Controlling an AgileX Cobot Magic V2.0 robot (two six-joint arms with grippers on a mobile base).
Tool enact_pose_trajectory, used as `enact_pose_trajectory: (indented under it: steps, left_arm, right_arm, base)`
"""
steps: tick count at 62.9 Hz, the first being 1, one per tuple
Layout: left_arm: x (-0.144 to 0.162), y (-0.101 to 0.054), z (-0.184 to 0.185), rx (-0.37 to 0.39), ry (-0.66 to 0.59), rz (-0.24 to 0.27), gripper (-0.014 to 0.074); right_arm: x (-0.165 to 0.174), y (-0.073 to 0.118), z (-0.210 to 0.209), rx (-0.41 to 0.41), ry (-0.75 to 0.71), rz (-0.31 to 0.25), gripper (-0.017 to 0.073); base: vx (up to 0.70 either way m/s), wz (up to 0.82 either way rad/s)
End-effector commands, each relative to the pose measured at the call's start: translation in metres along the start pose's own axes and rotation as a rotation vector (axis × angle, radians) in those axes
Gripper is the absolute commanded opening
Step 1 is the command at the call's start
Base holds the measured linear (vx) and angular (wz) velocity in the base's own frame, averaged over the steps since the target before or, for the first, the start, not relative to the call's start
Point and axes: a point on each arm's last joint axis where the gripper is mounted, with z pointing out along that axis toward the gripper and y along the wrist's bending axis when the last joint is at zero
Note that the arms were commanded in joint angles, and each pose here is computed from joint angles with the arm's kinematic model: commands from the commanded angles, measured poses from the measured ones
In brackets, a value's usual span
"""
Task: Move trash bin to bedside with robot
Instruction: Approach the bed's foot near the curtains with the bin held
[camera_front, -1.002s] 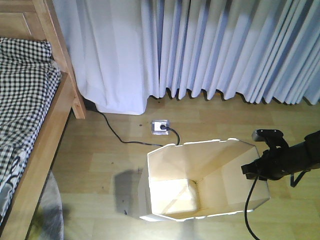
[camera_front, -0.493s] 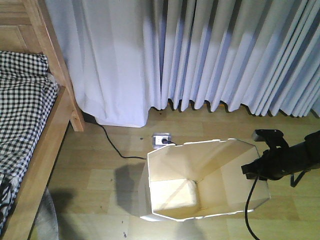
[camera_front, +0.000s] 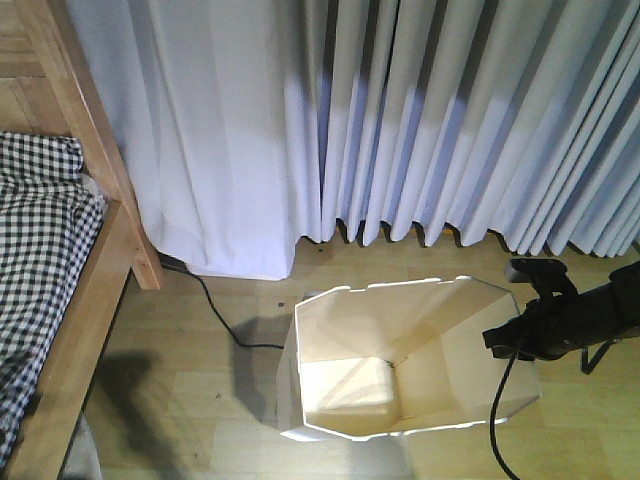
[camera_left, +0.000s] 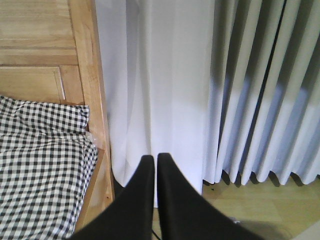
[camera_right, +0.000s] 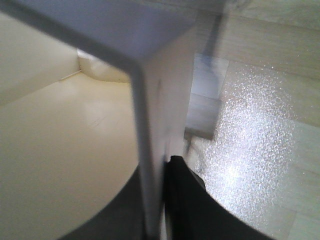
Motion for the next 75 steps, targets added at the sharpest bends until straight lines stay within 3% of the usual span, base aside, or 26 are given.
enact_pose_trajectory:
  steps: [1, 75]
  left_arm:
    - [-0.0008, -0.0001, 0.0005, 0.004, -0.065, -0.007, -0.0006]
    - [-0.0008, -0.0001, 0.0005, 0.004, -0.065, -0.007, -0.0006]
  right_arm:
    - [-0.0177, 0.0187, -0.0183, -0.163, -0.104, 0.011, -0.0005]
    - [-0.0177, 0.0187, -0.0183, -0.163, -0.104, 0.011, -0.0005]
  base:
    - [0.17, -0.01]
    - [0.08, 0.00]
